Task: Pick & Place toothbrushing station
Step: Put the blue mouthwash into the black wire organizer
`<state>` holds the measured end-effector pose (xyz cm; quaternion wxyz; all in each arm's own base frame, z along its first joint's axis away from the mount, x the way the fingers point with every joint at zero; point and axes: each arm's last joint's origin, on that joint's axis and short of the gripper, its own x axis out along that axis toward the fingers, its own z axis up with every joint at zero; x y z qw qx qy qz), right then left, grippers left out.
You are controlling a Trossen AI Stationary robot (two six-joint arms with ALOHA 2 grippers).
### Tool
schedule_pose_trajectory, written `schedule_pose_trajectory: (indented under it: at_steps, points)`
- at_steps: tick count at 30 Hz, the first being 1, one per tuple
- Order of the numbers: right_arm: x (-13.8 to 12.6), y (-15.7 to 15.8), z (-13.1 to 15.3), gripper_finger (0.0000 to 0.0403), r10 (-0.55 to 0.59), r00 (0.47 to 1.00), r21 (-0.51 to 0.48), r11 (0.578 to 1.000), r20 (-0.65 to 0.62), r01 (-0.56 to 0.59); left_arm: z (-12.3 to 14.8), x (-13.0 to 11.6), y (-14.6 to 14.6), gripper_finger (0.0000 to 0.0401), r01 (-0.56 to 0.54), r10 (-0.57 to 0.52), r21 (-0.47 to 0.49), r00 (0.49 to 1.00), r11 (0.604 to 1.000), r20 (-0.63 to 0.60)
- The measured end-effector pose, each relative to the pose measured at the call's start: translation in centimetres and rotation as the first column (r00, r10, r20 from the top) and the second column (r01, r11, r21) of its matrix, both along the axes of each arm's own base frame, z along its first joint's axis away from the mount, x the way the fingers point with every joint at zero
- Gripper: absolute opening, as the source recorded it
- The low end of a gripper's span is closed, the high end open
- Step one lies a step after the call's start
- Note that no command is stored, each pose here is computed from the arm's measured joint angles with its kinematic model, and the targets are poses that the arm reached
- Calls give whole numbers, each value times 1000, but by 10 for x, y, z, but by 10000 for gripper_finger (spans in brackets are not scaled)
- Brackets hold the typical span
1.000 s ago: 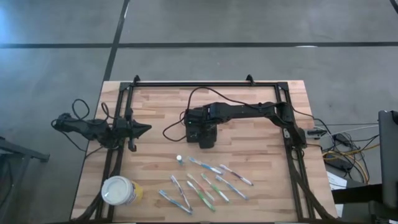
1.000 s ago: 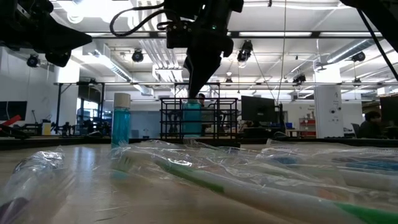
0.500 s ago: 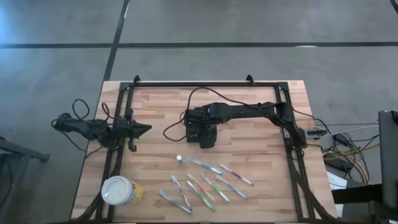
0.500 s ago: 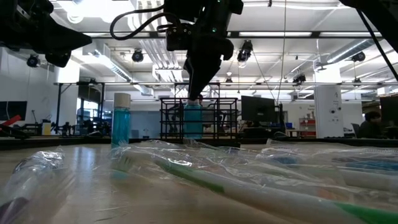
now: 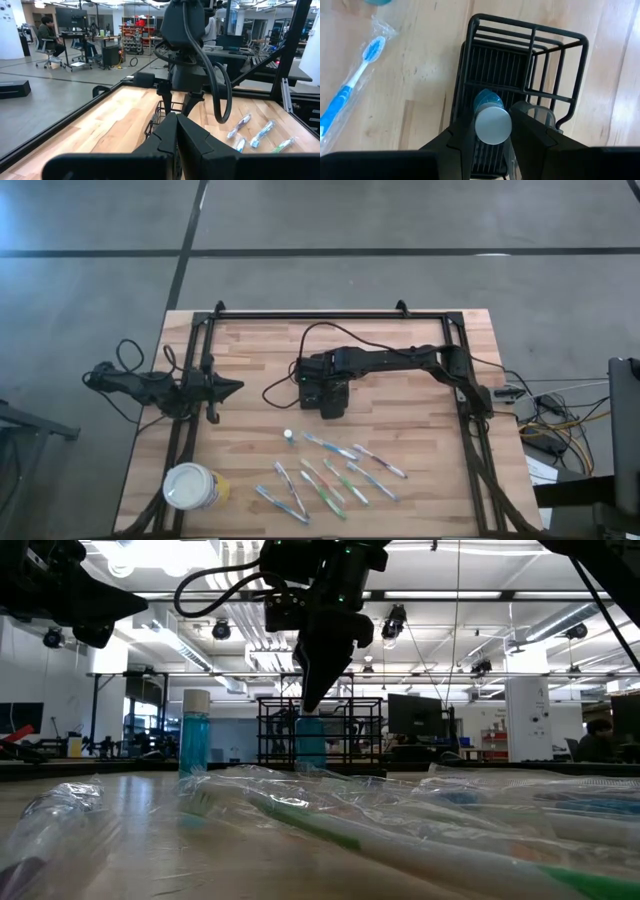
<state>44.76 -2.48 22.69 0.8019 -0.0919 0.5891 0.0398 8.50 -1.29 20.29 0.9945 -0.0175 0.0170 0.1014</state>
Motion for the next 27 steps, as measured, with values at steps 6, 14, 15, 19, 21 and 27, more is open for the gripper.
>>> schedule_pose_trajectory:
  at_steps: [6, 14, 15, 19, 21, 27]
  points:
    - [0, 0, 0, 107, 15, 1000, -1, 1000, 0, -15, 0, 0, 0, 14, 0, 0, 0, 1000, 1000, 0]
    - [0, 1, 2, 158, -17, 1000, 16, 1000, -2, 17, 0, 0, 0, 14, 0, 0, 0, 1000, 1000, 0]
    - [0, 1, 3, 164, -18, 1000, 19, 1000, -2, 18, 0, 0, 0, 14, 0, 0, 0, 1000, 1000, 0]
    - [1, 1, 6, 179, -24, 1000, 22, 999, 7, 24, 0, 0, 0, 14, 0, 0, -2, 1000, 1000, 0]
    - [1, 1, 10, 181, -24, 1000, 20, 1000, 18, 24, 0, 0, 0, 14, 0, 0, -2, 1000, 1000, 0]
    - [3, -1, 20, 175, -29, 998, 11, 1000, 54, 29, 0, 0, 0, 14, 0, 0, -3, 1000, 1000, 1]
